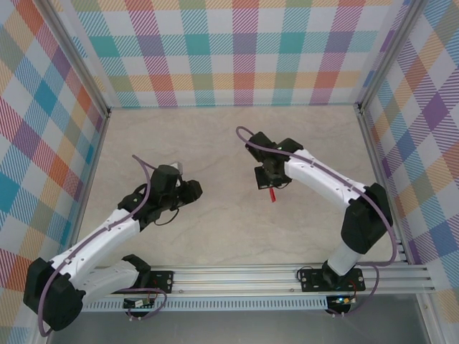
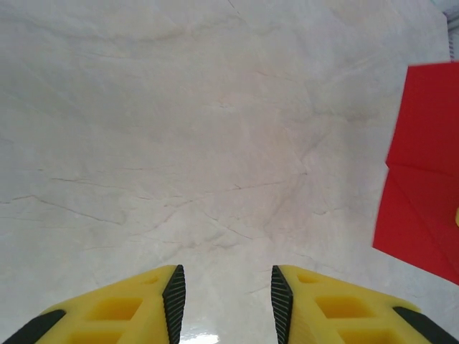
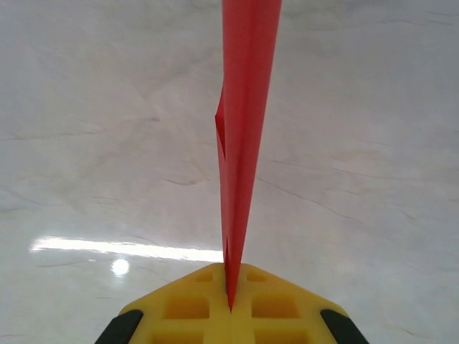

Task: Fold a paper plane with a square sheet of paper (pick it up from the middle)
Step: Turn over the paper at the center of the table, then move the paper to the center of the table.

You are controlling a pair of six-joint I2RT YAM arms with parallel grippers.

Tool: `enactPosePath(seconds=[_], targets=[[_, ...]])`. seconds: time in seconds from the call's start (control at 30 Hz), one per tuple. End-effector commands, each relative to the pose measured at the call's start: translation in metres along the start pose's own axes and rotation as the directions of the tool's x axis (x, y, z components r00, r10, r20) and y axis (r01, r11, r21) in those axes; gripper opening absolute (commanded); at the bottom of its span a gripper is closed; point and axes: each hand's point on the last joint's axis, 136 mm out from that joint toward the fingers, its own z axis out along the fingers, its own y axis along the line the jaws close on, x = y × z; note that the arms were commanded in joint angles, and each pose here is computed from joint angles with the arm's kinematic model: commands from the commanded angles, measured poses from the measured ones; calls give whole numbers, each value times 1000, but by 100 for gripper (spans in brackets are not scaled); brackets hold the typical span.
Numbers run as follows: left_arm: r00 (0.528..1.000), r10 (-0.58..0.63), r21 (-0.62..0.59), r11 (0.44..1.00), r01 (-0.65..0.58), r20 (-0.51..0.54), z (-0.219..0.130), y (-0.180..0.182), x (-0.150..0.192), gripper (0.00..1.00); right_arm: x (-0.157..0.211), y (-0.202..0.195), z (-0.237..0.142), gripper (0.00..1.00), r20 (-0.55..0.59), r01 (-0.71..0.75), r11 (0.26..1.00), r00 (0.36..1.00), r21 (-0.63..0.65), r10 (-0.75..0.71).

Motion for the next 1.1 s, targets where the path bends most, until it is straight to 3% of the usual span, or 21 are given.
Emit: enactPosePath(seconds=[0.0,0.17,0.27,0.33,0.43,0.6,0.7,0.87,1.0,1.07], targets=[[998,-11,-106,994,18,66,-14,29,-4,40,30,-37,7,4,-141,99,939,988,329,-55],[994,-4,-123,992,17,105,-33,41,-3,43,32,29,33,9,-211,150,937,974,315,-84],[994,-1,-127,992,14,105,-40,47,2,45,31,78,48,19,-250,179,943,962,279,-109],[995,-2,-123,992,14,98,-43,49,5,46,32,118,55,20,-277,175,969,953,174,-122],[997,-4,-119,993,13,74,-48,50,11,46,29,173,52,39,-268,148,987,950,-65,-160],[1000,-2,-85,996,4,21,-55,50,26,48,21,197,9,54,-136,101,926,978,-363,-160],[1000,-10,-68,998,9,-11,-54,53,37,48,17,184,-1,52,-83,45,880,992,-473,-96],[998,-32,15,999,33,-51,-57,45,50,50,16,179,10,22,-120,-71,721,993,-689,-17],[997,-55,85,995,60,-62,-51,35,53,51,14,184,26,15,-172,-124,650,985,-750,-10],[995,-69,112,991,77,-69,-47,29,52,52,14,184,39,13,-197,-145,655,980,-741,-6]])
